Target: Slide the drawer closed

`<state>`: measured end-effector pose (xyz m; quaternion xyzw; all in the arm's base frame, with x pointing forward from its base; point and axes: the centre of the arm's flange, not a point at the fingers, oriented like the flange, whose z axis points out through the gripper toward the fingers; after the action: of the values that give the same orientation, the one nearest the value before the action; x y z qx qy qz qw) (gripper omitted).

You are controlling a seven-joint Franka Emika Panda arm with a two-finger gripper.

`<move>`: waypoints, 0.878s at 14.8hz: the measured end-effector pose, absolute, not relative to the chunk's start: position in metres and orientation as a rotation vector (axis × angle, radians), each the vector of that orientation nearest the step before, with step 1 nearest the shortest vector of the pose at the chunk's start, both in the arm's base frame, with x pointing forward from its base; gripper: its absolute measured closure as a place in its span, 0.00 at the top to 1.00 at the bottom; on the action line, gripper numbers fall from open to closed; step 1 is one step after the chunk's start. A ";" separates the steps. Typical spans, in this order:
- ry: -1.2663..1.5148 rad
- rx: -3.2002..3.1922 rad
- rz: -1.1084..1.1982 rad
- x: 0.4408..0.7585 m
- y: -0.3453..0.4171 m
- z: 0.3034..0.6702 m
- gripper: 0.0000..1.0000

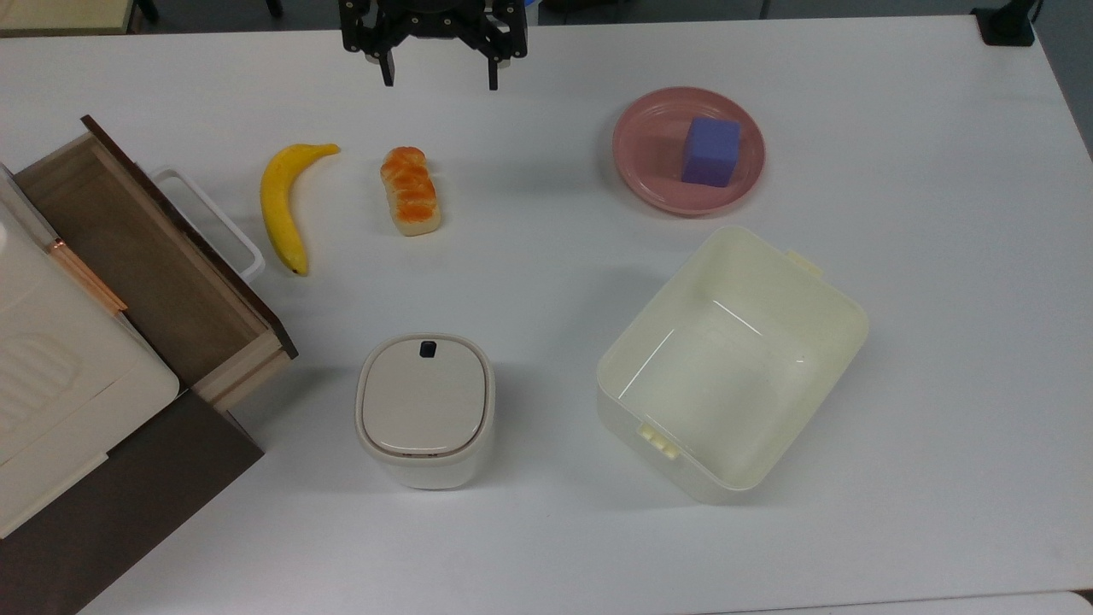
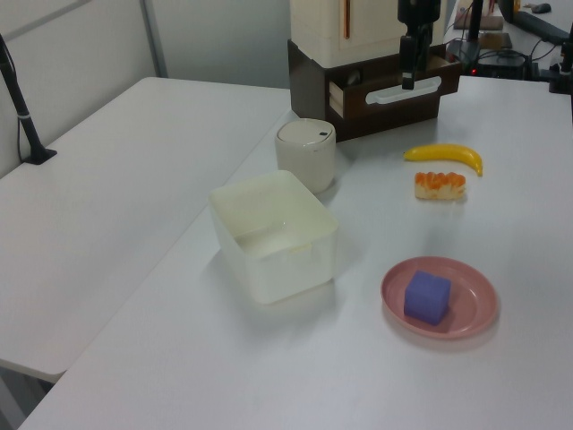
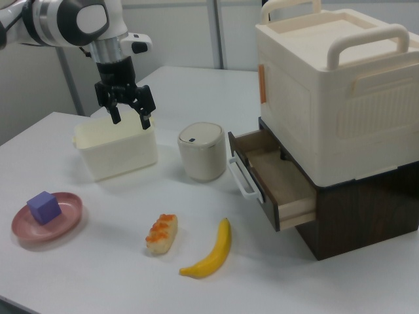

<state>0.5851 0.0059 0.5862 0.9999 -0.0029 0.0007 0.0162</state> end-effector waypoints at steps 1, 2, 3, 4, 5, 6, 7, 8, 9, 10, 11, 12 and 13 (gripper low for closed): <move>-0.009 3.109 0.002 0.585 0.006 0.586 1.00; -0.009 3.109 0.002 0.585 0.006 0.586 1.00; -0.009 3.109 0.002 0.585 0.006 0.586 1.00; -0.009 3.109 0.002 0.585 0.006 0.586 1.00; -0.009 3.109 0.002 0.585 0.006 0.586 1.00; -0.009 3.109 0.002 0.585 0.006 0.586 1.00; -0.009 3.109 0.002 0.585 0.006 0.586 1.00; -0.008 3.109 0.002 0.585 0.006 0.586 1.00; 0.001 3.109 0.002 0.585 0.006 0.586 1.00; 0.020 3.109 0.002 0.585 0.006 0.586 1.00; 0.049 3.109 0.001 0.585 0.006 0.586 0.98; 0.091 3.108 0.001 0.585 0.006 0.586 0.83; 0.109 3.107 0.000 0.585 0.006 0.586 0.76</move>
<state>0.5851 0.0056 0.5862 0.9993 0.0350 0.0001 0.0162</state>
